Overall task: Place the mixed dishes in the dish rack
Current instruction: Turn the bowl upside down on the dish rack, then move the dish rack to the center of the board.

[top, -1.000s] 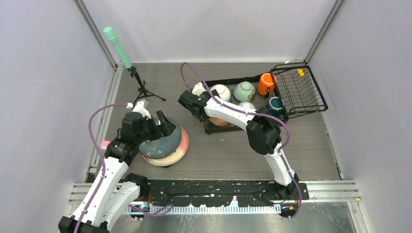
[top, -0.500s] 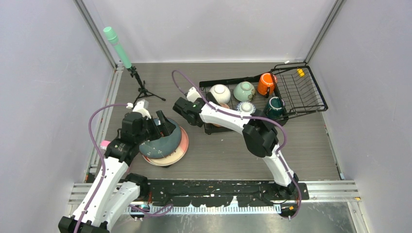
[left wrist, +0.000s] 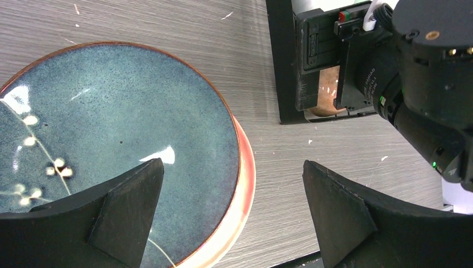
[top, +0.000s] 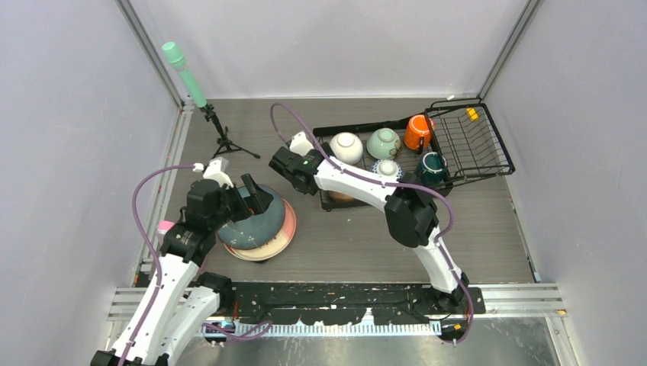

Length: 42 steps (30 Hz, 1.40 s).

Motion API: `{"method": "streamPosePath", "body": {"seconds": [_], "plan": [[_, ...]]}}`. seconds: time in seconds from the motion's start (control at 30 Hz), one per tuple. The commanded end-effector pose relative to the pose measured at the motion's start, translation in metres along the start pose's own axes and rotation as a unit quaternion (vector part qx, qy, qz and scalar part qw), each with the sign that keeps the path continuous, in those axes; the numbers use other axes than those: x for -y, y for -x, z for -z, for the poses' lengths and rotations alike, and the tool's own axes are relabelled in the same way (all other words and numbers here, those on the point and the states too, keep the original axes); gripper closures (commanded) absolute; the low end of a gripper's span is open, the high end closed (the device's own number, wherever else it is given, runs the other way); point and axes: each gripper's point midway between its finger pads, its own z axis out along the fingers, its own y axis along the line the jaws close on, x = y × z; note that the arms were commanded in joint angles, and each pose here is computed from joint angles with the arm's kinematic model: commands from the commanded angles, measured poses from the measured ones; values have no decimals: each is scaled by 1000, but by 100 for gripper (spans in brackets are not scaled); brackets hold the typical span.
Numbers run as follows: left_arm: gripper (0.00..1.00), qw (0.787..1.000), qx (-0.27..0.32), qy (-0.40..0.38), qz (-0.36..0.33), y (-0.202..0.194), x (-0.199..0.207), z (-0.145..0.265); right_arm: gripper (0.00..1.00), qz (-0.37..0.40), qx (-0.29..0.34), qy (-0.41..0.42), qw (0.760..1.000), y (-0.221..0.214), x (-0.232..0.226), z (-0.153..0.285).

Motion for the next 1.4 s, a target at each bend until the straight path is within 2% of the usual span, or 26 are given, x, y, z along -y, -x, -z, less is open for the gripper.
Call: {"method": "streamPosePath", "body": {"seconds": [0.0, 0.13, 0.2, 0.33, 0.5, 0.63, 0.77, 0.87, 0.97, 1.1, 1.37], "plan": [[2, 1000, 27, -11, -7, 15, 8, 7, 6, -110, 7, 95, 989, 30, 8, 23], [2, 1000, 4, -8, -8, 8, 7, 4, 19, -185, -20, 158, 970, 32, 20, 21], [2, 1000, -3, -4, -9, 5, 5, 3, 21, -211, -31, 175, 961, 27, 27, 18], [2, 1000, -1, -4, -8, 4, 4, 3, 22, -249, -49, 175, 951, 9, 47, 11], [1, 1000, -16, -8, -11, -1, 5, -1, 18, -323, -29, 209, 923, 15, 91, 20], [1, 1000, -25, -16, -9, -2, 8, -5, 15, -313, -31, 242, 918, 12, 98, 30], [1, 999, -30, -25, -10, -3, 11, -7, 12, -307, -48, 300, 902, -4, 80, 45], [1, 999, -32, -25, -11, -4, 11, -9, 4, -306, -55, 409, 858, -3, 49, 72], [0, 999, -31, -22, -8, -3, 11, -8, 1, -281, -63, 470, 834, 0, 20, 89], [0, 1000, -13, -5, -6, 3, 5, -4, 0, -225, -75, 487, 841, -6, -16, 97], [0, 1000, 18, 18, -9, 11, -2, 12, 0, -181, -94, 483, 851, -14, -51, 80]]}}
